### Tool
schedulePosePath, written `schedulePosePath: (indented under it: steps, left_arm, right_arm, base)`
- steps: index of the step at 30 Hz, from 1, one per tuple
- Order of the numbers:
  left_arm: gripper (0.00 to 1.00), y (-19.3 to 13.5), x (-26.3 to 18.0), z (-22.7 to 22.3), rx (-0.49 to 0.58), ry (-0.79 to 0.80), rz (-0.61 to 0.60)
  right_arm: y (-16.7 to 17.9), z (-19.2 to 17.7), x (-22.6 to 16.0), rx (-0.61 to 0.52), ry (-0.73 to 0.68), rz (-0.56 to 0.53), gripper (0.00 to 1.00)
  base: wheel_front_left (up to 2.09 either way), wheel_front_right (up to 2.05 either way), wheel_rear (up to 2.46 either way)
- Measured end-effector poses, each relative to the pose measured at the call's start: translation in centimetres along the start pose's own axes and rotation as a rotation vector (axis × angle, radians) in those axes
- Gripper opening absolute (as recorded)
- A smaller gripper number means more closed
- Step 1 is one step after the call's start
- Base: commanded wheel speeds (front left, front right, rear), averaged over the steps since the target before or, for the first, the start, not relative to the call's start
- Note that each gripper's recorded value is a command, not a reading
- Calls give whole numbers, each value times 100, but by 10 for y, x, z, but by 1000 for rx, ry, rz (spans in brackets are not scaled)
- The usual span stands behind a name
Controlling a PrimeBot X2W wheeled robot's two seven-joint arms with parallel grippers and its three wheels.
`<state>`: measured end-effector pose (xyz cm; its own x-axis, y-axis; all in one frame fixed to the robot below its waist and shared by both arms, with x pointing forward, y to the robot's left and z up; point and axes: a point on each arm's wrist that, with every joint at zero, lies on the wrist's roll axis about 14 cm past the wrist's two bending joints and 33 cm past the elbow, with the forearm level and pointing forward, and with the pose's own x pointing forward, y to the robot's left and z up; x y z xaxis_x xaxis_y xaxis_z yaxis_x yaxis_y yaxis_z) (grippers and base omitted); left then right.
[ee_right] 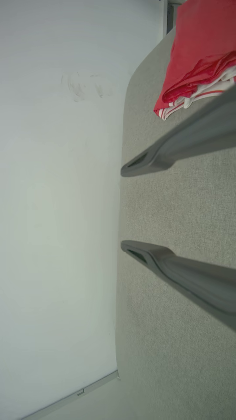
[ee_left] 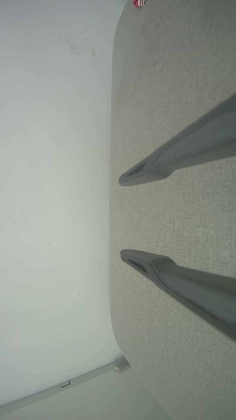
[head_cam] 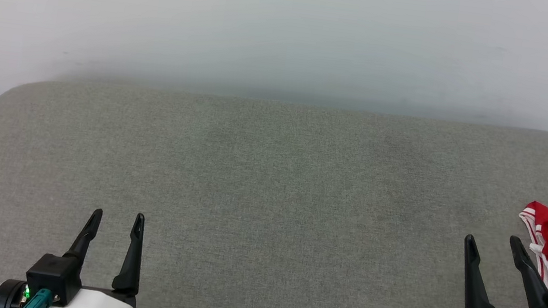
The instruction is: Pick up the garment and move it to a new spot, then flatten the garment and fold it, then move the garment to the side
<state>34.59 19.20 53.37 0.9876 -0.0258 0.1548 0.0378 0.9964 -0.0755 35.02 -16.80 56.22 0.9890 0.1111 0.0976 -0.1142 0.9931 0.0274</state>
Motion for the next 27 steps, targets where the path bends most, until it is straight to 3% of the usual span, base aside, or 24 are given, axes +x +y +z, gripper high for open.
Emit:
schedulePosePath:
  steps: [9,10,15,27]
  left_arm:
    - [100,0,4,1,3,-7,0]
    - [0,0,5,1,1,-8,-2]
    - [0,1,-5,-21,-26,67,16]
    - [0,11,-3,-32,-251,124,84]
  right_arm:
    - [3,-1,2,11,-2,9,100]
    - [4,-1,2,16,-2,13,0]
    - [4,-19,-3,40,54,11,0]
    - [3,-30,-1,290,70,1,0]
  base:
    - [0,0,0]
    - [0,0,0]
    - [0,0,0]
    - [0,0,0]
